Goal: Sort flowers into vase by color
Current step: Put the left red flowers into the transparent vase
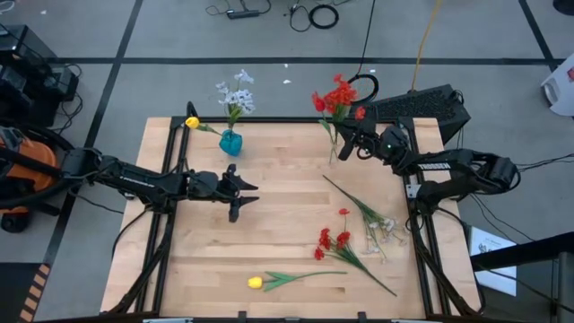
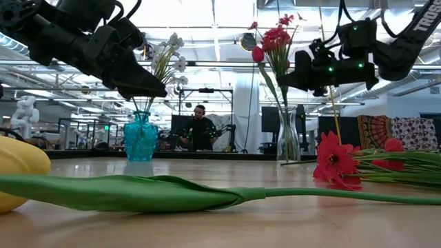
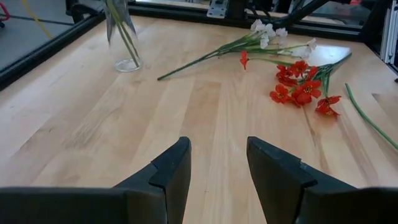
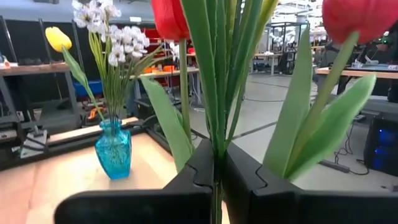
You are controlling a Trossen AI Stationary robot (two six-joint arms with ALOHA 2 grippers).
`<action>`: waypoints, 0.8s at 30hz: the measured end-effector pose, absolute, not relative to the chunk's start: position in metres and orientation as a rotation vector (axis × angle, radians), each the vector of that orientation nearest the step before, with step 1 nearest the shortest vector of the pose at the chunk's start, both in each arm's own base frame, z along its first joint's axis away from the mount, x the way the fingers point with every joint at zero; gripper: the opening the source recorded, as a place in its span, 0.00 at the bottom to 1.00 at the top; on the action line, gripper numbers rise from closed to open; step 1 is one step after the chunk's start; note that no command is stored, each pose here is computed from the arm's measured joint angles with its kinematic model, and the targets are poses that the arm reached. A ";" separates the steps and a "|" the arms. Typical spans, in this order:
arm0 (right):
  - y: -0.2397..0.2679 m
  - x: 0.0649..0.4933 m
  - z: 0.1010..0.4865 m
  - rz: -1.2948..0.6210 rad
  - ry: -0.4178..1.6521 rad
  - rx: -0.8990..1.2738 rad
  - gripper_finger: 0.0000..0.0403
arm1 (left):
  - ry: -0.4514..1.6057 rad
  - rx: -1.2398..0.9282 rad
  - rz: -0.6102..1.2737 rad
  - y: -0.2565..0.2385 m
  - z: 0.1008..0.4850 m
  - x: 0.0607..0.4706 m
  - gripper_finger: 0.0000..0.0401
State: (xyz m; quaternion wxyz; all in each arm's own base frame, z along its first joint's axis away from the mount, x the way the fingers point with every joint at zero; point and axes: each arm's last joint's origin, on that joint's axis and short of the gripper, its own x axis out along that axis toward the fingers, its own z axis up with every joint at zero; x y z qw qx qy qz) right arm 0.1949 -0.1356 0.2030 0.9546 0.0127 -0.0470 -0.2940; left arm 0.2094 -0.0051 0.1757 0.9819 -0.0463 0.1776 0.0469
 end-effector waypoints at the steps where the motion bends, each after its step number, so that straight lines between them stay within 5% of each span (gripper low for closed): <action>1: -0.135 0.194 0.201 -0.598 -0.089 0.023 0.01 | 0.363 -0.093 0.094 -0.005 0.175 0.209 0.40; 24: -0.119 0.171 0.165 -0.609 -0.004 0.042 0.09 | 0.374 -0.094 0.092 -0.005 0.174 0.209 0.40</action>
